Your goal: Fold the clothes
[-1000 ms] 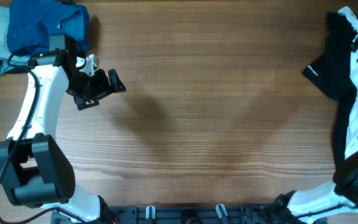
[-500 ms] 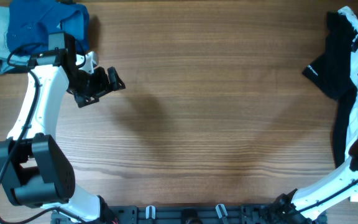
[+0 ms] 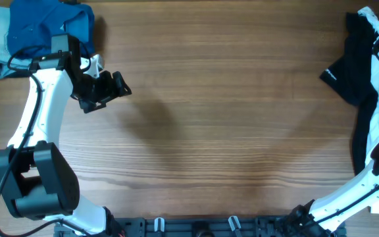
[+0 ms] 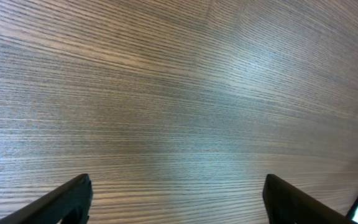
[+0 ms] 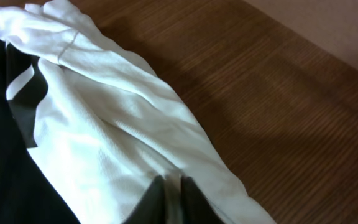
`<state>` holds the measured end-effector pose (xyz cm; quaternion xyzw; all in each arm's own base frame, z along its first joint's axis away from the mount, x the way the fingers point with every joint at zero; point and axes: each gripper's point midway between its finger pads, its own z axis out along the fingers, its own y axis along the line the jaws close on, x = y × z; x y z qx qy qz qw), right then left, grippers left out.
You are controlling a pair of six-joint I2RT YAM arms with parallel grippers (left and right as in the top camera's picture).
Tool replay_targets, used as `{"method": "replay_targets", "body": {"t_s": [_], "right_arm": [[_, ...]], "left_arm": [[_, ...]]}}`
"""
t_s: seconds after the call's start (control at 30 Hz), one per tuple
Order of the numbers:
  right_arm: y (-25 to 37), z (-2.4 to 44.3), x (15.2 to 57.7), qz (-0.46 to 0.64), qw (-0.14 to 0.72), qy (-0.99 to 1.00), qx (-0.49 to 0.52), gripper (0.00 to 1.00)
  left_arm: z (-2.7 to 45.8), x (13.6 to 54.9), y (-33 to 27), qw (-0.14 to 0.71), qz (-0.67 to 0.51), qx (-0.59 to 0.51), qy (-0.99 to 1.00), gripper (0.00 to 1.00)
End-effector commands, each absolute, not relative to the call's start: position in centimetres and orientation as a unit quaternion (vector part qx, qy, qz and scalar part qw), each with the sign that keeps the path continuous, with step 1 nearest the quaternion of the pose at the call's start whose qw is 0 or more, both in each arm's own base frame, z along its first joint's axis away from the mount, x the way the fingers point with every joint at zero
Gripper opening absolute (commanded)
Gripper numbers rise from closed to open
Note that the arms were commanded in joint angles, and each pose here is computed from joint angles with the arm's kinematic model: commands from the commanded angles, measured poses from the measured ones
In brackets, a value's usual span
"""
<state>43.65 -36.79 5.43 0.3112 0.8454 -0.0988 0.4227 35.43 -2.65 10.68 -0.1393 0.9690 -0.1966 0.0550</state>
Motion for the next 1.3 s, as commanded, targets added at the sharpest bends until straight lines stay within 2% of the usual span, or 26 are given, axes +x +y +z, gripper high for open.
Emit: {"method": "replay_targets", "body": {"t_s": [0.0,0.13,0.33,0.43,0.47,0.5,0.53,0.63,0.73,0.9,0.97,1.0,1.03,1.07,1.1,1.23,1.27], "right_arm": [[-37.0,5.1,44.0,-0.100,0.418,0.847,0.312,0.04],[-37.6,8.2,45.1,-0.087,0.412,0.851,0.313,0.04],[-36.9,14.5,46.5,-0.051,0.416,0.858,0.296,0.04],[-36.6,15.1,46.1,-0.055,0.407,0.866,0.284,0.05],[-36.5,14.5,46.1,-0.058,0.400,0.874,0.272,0.16],[-36.4,13.6,46.1,-0.058,0.391,0.880,0.264,0.46],[-36.4,12.3,46.0,-0.057,0.379,0.887,0.257,0.61],[-36.5,10.4,46.2,-0.058,0.367,0.896,0.242,0.70],[-36.3,8.3,46.2,-0.050,0.352,0.903,0.240,0.72],[-35.6,2.8,45.8,-0.024,0.308,0.918,0.249,0.71],[-35.4,1.7,45.6,-0.019,0.298,0.921,0.252,0.65],[-35.4,1.6,45.5,-0.018,0.297,0.921,0.253,0.52],[-35.6,1.8,45.5,-0.021,0.297,0.918,0.261,0.22],[-36.0,2.1,45.4,-0.026,0.297,0.912,0.281,0.11],[-36.3,2.7,45.4,-0.026,0.302,0.906,0.294,0.06],[-36.8,8.5,46.0,-0.036,0.348,0.886,0.305,0.05],[-36.9,10.9,46.1,-0.045,0.368,0.879,0.300,0.12]], "left_arm": [[11.2,35.8,-3.0,0.064,-0.203,-0.129,0.969,0.81],[11.2,35.9,-3.0,0.063,-0.203,-0.138,0.967,0.75],[11.2,35.9,-3.0,0.063,-0.203,-0.138,0.967,0.72],[11.2,35.9,-2.9,0.064,-0.203,-0.138,0.967,0.72],[11.2,35.9,-2.9,0.064,-0.203,-0.138,0.967,0.72],[11.2,35.9,-2.9,0.064,-0.203,-0.138,0.967,0.72],[11.2,35.9,-2.9,0.064,-0.203,-0.138,0.967,0.72],[11.2,35.7,-3.0,0.060,-0.203,-0.140,0.967,0.72],[11.2,35.6,-3.0,0.056,-0.203,-0.141,0.967,0.72],[11.2,35.6,-3.0,0.057,-0.203,-0.141,0.967,0.73],[11.2,35.6,-3.0,0.057,-0.203,-0.141,0.967,0.73],[11.2,35.6,-3.0,0.057,-0.203,-0.141,0.967,0.73],[11.2,35.6,-3.0,0.057,-0.203,-0.141,0.967,0.73],[11.2,35.6,-3.0,0.057,-0.203,-0.141,0.967,0.73],[11.2,35.7,-3.0,0.058,-0.203,-0.141,0.967,0.73],[11.2,35.6,-3.0,0.058,-0.203,-0.140,0.967,0.73],[11.2,35.6,-3.0,0.058,-0.203,-0.141,0.967,0.73]]}}
